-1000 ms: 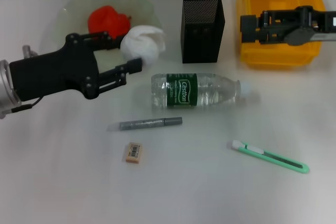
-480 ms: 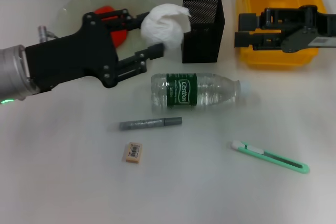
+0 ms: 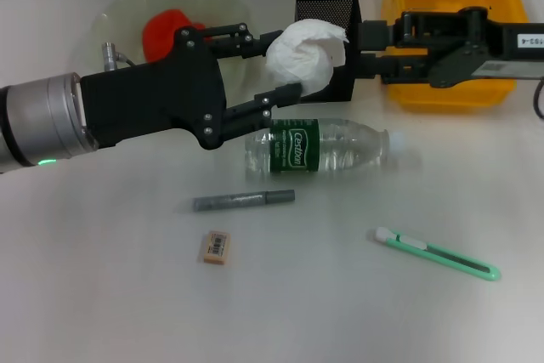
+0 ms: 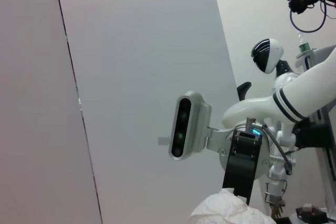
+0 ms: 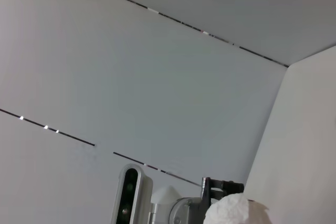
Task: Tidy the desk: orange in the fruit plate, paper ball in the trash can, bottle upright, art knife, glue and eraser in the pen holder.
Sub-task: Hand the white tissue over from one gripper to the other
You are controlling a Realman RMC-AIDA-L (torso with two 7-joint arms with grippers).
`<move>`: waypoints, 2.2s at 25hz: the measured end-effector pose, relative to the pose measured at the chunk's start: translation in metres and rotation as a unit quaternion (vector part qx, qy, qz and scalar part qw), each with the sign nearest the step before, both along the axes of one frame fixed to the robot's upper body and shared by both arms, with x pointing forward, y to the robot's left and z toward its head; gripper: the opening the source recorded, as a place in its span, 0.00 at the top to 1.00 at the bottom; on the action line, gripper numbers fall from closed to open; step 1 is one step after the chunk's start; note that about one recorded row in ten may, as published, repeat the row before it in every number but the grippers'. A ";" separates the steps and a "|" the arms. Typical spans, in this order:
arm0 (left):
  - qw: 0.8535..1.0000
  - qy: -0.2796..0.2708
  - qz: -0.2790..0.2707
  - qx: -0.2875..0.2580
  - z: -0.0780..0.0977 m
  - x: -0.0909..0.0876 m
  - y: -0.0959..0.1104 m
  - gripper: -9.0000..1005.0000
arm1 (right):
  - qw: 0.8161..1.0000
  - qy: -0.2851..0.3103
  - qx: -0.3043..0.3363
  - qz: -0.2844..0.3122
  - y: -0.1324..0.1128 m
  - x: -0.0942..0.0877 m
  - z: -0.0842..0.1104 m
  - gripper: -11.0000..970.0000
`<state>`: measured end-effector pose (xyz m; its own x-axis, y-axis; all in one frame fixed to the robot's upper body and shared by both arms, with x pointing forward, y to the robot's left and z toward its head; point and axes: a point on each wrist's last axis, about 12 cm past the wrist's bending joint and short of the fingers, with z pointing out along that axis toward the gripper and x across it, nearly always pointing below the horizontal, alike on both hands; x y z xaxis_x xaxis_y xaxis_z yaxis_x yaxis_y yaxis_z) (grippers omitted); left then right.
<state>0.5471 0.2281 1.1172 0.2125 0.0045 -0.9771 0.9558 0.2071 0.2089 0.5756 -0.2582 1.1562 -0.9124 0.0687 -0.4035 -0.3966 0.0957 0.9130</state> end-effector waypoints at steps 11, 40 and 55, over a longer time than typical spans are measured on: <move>1.000 0.005 -0.007 0.002 -0.004 -0.001 -0.004 0.49 | 1.000 0.003 -0.003 -0.006 0.014 0.002 -0.007 0.28; 1.000 0.006 -0.009 0.004 -0.004 0.001 -0.010 0.51 | 1.000 0.012 0.002 -0.003 0.030 0.000 -0.014 0.29; 1.000 0.008 -0.010 0.004 -0.005 0.001 -0.011 0.51 | 1.000 0.021 -0.005 -0.003 0.028 0.001 -0.014 0.47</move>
<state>0.5479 0.2175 1.1124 0.1967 0.0081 -0.9804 0.9629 0.1868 0.1948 0.5765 -0.2303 1.1419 -0.9281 0.0706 -0.3655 -0.3573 0.1068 0.9279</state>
